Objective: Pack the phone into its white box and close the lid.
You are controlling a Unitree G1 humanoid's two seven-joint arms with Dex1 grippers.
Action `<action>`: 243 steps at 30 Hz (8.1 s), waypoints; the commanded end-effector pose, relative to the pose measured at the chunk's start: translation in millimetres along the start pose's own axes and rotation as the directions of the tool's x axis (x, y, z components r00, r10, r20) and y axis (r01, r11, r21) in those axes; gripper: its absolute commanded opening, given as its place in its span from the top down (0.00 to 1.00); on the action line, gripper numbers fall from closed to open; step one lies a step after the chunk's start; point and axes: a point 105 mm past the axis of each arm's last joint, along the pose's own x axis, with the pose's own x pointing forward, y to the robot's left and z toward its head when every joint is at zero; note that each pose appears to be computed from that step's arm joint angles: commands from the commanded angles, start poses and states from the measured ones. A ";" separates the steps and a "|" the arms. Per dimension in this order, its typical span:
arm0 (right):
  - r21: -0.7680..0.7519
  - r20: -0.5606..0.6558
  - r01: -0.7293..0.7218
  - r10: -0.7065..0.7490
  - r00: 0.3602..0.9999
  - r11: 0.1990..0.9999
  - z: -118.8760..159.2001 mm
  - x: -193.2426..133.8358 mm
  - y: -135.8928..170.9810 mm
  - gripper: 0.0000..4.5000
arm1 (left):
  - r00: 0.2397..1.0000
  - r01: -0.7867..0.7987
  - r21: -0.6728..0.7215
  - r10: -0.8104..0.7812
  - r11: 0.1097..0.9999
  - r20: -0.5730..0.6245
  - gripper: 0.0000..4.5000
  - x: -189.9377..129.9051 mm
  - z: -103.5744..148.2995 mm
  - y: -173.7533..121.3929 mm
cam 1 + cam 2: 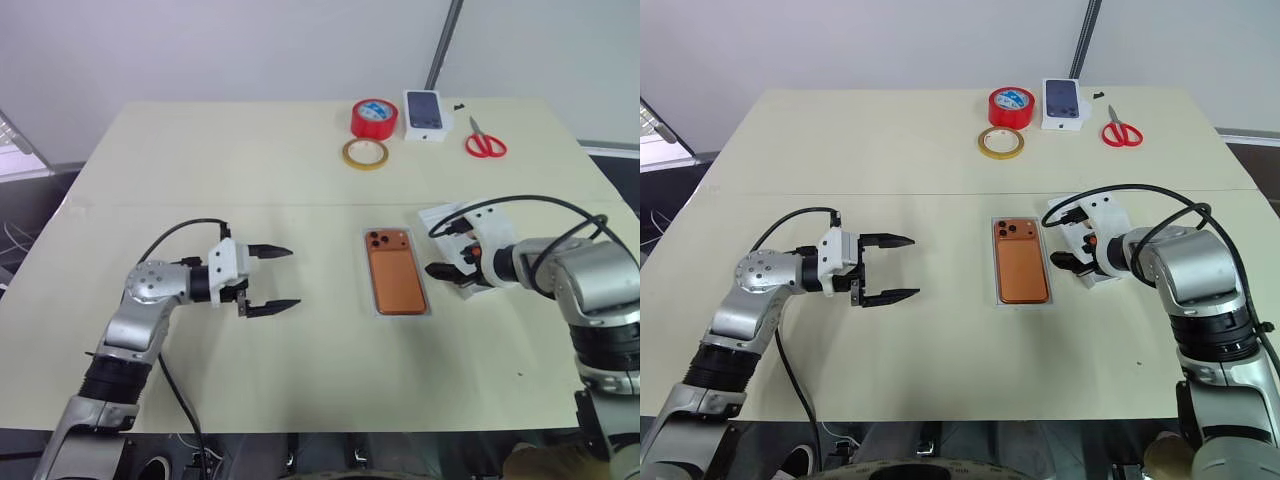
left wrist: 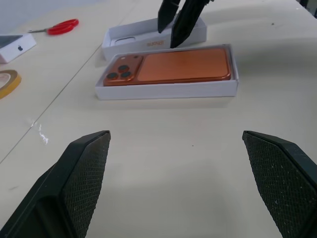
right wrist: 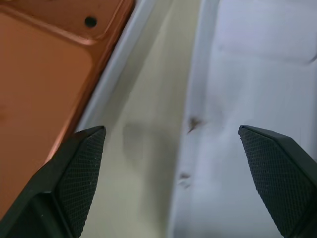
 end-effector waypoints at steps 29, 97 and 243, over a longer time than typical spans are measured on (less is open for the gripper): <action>-0.094 -0.014 0.143 -0.145 0.989 0.985 20.9 14.9 -16.8 0.98 | 0.995 -0.083 0.039 0.081 0.996 0.060 0.00 5.3 13.0 3.1; 0.443 0.593 -0.802 0.539 0.598 0.402 33.4 -11.7 141.4 1.00 | 0.979 -0.142 -0.195 0.166 0.970 0.116 0.99 56.3 5.0 -9.4; -0.372 0.547 -0.139 0.338 0.766 0.918 -12.0 -49.1 14.0 0.02 | 0.976 -0.215 -0.258 0.201 0.942 -0.079 0.05 16.5 2.1 50.0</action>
